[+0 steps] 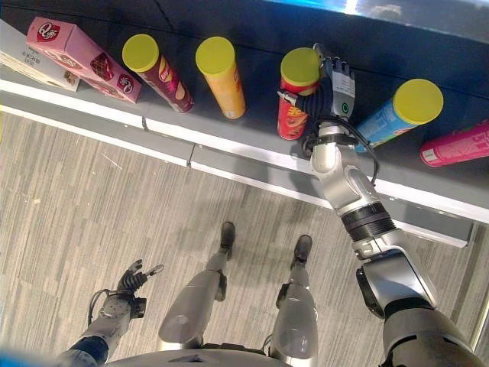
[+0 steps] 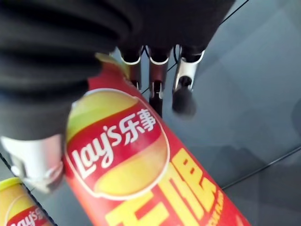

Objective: Put the goods on the table back onto the shelves and tidy them up.

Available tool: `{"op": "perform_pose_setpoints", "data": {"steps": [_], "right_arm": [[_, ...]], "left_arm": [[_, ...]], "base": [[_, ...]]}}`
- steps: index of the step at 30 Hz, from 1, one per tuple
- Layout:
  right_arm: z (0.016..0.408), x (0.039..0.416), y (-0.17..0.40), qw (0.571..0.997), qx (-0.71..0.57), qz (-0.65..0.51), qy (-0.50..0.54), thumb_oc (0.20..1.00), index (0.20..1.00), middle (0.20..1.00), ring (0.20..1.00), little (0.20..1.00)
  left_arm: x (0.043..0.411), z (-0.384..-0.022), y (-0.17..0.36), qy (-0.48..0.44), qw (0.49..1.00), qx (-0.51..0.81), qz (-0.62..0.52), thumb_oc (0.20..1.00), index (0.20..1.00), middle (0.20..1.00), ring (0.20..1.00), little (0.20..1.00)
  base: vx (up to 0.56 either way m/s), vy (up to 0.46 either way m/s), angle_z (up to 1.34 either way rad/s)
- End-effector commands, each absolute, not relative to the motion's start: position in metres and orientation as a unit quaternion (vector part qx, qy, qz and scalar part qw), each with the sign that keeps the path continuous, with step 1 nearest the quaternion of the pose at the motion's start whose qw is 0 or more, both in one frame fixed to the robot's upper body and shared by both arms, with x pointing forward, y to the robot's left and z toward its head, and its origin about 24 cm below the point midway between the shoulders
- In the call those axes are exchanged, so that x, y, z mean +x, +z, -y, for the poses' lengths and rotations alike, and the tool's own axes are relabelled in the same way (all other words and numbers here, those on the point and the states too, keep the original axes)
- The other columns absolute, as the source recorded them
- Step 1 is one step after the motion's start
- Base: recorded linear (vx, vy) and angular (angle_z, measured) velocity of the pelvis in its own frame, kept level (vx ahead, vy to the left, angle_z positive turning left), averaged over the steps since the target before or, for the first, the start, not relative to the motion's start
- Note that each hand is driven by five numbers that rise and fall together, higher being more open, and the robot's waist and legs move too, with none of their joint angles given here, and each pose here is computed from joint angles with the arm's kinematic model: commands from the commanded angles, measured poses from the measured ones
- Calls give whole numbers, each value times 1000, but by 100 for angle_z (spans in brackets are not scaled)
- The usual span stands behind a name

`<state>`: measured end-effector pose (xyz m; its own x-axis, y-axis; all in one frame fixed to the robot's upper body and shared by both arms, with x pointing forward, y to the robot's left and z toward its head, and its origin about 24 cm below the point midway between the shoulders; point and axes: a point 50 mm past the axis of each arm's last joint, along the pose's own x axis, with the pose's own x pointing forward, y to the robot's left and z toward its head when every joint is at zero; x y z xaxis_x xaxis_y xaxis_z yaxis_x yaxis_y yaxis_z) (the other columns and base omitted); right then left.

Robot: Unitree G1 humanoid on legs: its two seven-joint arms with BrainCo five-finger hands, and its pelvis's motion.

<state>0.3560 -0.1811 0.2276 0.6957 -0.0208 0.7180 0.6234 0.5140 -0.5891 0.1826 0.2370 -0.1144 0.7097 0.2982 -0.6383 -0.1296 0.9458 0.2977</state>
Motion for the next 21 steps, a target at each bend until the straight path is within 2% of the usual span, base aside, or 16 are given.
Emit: {"op": "perform_pose_setpoints", "data": {"steps": [1, 12, 13, 16, 21], "right_arm": [[180, 348, 257, 767, -441, 399, -241, 1000, 1000, 1000, 1000, 1000], [161, 318, 239, 785, -386, 439, -205, 1000, 1000, 1000, 1000, 1000], [155, 303, 238, 791, -369, 459, -166, 1000, 1000, 1000, 1000, 1000], [152, 296, 231, 799, -372, 455, -127, 1000, 1000, 1000, 1000, 1000], [150, 278, 200, 842, -358, 403, -15, 1000, 1000, 1000, 1000, 1000]], "left_arm": [[185, -239, -115, 122, 911, 130, -372, 1000, 1000, 1000, 1000, 1000], [189, -237, -116, 132, 909, 126, -376, 1000, 1000, 1000, 1000, 1000], [187, -241, -116, 138, 905, 128, -383, 1000, 1000, 1000, 1000, 1000], [185, -245, -117, 142, 900, 133, -389, 1000, 1000, 1000, 1000, 1000], [172, -253, -121, 146, 889, 140, -410, 1000, 1000, 1000, 1000, 1000]], "base": [[0, 0, 0], [-5, 4, -1], [0, 0, 0], [17, -4, -5], [52, 3, -14]]}}
